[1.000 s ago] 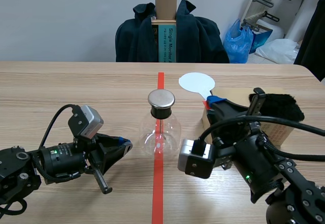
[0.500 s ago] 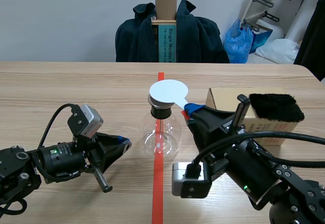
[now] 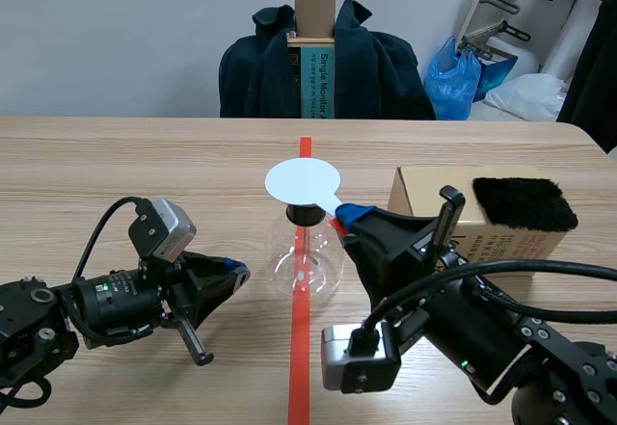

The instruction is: Do the electroscope experiment.

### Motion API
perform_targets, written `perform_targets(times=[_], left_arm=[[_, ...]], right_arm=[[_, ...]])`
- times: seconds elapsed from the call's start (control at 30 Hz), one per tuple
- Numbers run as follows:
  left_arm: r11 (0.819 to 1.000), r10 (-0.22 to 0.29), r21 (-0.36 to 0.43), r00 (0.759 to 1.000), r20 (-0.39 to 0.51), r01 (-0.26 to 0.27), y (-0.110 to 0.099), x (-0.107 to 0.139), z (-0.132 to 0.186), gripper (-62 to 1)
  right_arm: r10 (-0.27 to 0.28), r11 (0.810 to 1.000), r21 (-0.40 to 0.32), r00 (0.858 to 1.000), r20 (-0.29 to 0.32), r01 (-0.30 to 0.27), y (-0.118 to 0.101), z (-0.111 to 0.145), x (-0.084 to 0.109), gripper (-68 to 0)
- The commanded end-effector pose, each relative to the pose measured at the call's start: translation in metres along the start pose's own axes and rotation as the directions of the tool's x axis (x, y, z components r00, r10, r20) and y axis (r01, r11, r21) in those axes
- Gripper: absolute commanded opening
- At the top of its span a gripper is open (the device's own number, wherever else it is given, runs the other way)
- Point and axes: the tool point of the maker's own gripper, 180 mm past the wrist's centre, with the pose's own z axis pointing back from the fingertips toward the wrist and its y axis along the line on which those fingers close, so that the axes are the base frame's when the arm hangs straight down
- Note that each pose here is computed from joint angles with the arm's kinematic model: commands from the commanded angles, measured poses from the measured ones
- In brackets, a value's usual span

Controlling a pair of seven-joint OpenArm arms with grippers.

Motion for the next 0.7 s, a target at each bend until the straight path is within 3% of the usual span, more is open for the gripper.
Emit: perform_targets(times=[0.0, 0.67], left_arm=[[1.000, -0.012, 0.001, 0.999, 0.045, 0.012, 0.0026, 0.0138, -0.0022, -58.1], [1.000, -0.006, -0.001, 0.999, 0.048, 0.006, 0.0005, 0.0124, -0.0013, -58.1]], right_arm=[[0.024, 0.999, -0.038, 1.000, -0.004, -0.025, -0.0120, -0.0021, -0.0063, -66.8], [0.025, 0.999, -0.038, 1.000, -0.004, -0.025, -0.0121, -0.0022, -0.0064, -66.8]])
